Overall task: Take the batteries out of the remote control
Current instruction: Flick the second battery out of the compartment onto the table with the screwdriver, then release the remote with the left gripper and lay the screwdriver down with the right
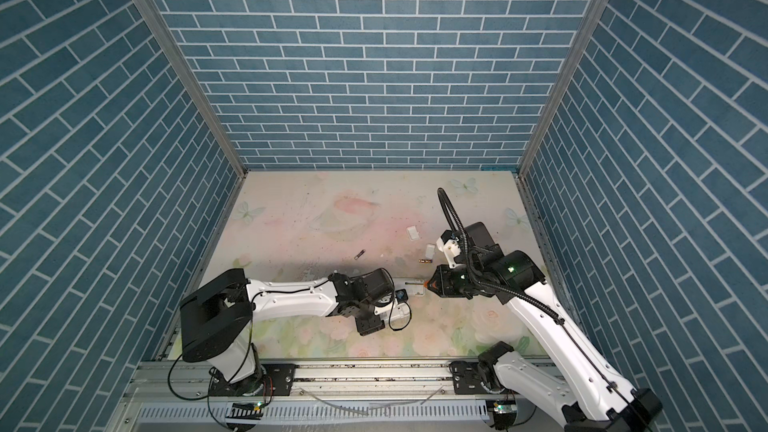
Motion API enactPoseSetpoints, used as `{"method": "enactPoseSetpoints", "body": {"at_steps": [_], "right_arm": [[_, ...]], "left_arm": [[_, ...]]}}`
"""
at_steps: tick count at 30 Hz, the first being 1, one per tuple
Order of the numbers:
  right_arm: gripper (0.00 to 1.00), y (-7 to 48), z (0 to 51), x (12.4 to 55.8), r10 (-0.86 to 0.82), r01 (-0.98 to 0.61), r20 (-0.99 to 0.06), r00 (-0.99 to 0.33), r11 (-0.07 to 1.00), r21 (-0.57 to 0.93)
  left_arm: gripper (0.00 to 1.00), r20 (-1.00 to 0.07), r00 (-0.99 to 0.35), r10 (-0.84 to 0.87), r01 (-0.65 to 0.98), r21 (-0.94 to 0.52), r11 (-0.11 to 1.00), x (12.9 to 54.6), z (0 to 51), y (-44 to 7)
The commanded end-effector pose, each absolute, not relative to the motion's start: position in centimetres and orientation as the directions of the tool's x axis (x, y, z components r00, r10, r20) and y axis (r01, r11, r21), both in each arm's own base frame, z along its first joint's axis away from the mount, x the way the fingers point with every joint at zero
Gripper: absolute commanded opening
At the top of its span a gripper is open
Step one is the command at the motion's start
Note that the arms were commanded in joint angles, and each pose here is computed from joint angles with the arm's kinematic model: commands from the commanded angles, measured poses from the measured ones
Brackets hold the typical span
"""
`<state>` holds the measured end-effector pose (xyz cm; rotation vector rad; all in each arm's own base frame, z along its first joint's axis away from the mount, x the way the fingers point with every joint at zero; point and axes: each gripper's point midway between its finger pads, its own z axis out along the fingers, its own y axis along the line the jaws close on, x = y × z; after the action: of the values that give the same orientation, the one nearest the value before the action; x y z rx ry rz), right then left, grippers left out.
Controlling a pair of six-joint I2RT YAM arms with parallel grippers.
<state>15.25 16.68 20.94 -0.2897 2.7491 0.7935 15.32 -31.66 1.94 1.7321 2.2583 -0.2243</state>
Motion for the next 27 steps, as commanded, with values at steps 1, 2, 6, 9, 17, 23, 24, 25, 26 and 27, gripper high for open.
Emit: {"method": "enactPoseSetpoints", "body": {"at_steps": [1,2,6,9,17,23,24,25,26,27], "right_arm": [[0.00,16.5,23.1,15.9,-0.131,-0.318,-0.384,-0.914,0.819,0.477],[0.00,16.5,23.2,16.0,-0.130,-0.319,-0.388,-0.912,0.819,0.476],[0.00,16.5,23.5,16.8,-0.118,-0.324,-0.414,-0.903,0.819,0.473],[0.00,16.3,23.8,17.7,-0.096,-0.325,-0.450,-0.888,0.823,0.466],[0.00,12.8,23.5,22.4,0.117,-0.164,-0.623,-0.773,0.912,0.375],[0.00,9.0,23.3,26.7,0.247,-0.015,-0.811,-0.530,0.954,0.300],[0.00,8.7,23.1,27.4,0.238,0.000,-0.830,-0.504,0.961,0.276],[0.00,8.6,22.8,28.1,0.221,0.007,-0.844,-0.489,0.968,0.249],[0.00,8.5,22.5,28.9,0.197,0.012,-0.858,-0.475,0.976,0.218],[0.00,8.4,22.0,29.7,0.172,0.019,-0.867,-0.468,0.983,0.185]], "left_arm": [[0.94,-0.303,-0.244,0.921,0.958,0.073,0.277,15.5,2.6,-31.3],[1.00,-0.310,-0.245,0.919,0.957,0.077,0.281,15.5,2.8,-31.3],[1.00,-0.347,-0.248,0.904,0.950,0.098,0.298,15.9,4.5,-31.3],[0.99,-0.387,-0.249,0.888,0.941,0.120,0.316,16.3,6.5,-31.4],[1.00,-0.599,-0.306,0.740,0.836,0.203,0.511,19.3,15.0,-29.8],[1.00,-0.792,-0.402,0.460,0.677,0.081,0.731,22.6,20.4,-26.7],[1.00,-0.813,-0.410,0.415,0.657,0.053,0.752,23.0,21.0,-26.2],[1.00,-0.827,-0.412,0.382,0.639,0.036,0.768,23.4,21.6,-25.8],[1.00,-0.842,-0.416,0.345,0.617,0.017,0.787,23.7,22.1,-25.3],[1.00,-0.852,-0.420,0.314,0.597,0.001,0.803,24.0,22.6,-24.7]]}}
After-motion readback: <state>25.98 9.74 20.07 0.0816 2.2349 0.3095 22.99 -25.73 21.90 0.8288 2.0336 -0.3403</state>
